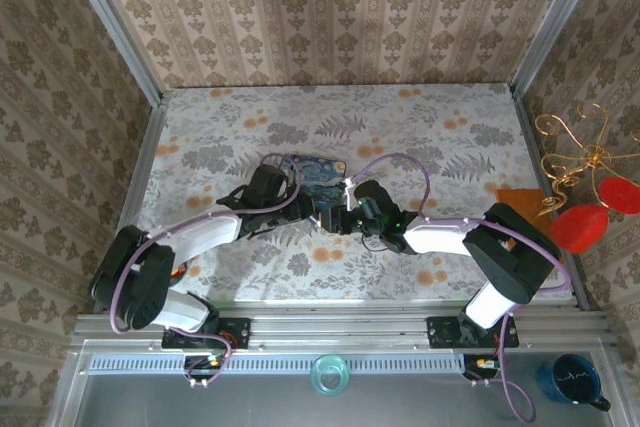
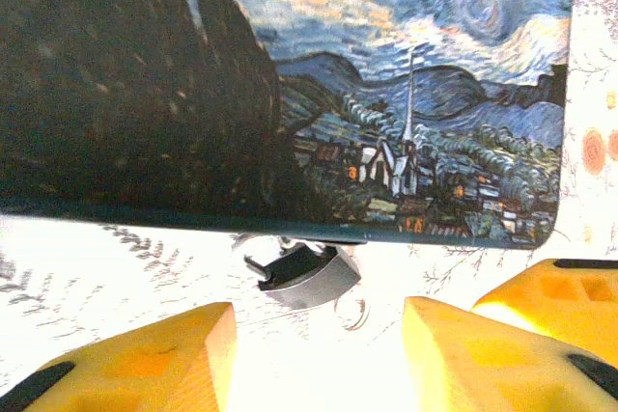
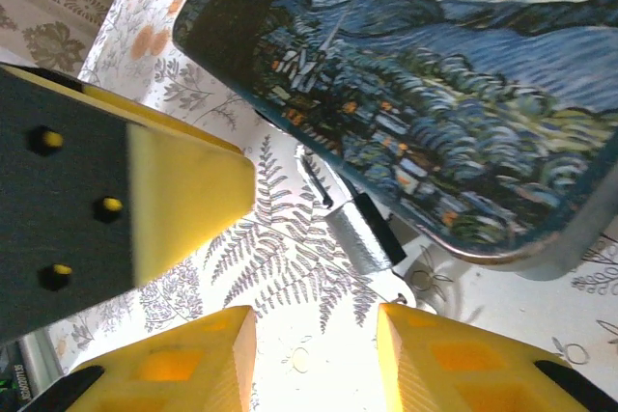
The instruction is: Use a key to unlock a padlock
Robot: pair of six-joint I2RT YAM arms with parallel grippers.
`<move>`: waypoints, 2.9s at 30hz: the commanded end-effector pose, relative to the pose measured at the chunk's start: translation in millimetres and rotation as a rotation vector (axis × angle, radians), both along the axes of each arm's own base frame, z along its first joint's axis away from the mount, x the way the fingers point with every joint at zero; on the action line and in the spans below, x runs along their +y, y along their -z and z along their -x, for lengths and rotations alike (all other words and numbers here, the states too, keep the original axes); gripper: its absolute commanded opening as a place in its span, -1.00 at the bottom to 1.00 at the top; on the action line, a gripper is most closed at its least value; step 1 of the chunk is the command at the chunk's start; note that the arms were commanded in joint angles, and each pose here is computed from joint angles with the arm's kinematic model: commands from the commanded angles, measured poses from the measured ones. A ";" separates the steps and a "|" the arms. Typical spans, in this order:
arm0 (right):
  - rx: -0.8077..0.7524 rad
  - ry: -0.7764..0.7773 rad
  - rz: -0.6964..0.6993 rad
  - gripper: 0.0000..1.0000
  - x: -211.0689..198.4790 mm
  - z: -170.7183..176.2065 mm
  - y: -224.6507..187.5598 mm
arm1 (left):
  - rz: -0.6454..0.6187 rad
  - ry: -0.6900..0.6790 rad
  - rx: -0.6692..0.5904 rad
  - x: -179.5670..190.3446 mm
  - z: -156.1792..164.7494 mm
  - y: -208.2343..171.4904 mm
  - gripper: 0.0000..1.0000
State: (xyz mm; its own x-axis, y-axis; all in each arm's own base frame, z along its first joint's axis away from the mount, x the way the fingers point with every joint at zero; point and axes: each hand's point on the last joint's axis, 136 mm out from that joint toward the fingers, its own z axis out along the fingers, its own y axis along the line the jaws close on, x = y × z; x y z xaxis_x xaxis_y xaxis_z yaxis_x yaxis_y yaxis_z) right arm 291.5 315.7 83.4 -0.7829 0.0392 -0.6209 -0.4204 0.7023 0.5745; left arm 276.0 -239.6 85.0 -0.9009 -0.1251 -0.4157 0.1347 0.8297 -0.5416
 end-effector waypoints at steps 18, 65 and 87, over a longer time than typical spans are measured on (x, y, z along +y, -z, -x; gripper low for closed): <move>-0.051 -0.121 0.280 -0.01 8.7 -18.1 22.4 | -0.092 0.051 -0.080 50.9 -78.3 -10.1 0.37; 0.072 -0.130 0.278 -0.43 24.3 -39.7 64.6 | -0.137 -0.092 0.059 66.2 -53.5 43.9 0.33; 0.240 0.224 0.105 -1.00 8.2 -37.5 47.0 | -0.129 -0.128 0.067 52.2 -18.0 57.1 0.29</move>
State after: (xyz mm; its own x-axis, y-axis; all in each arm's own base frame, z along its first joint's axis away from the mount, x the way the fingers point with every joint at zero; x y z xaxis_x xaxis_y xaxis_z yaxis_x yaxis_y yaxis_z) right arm 322.3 329.6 26.2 -0.8820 -0.0067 -0.4713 -0.2715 0.8246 0.4963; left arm 343.6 -196.1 77.8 -0.8200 -0.2277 -0.5252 0.0818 0.8614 -0.5012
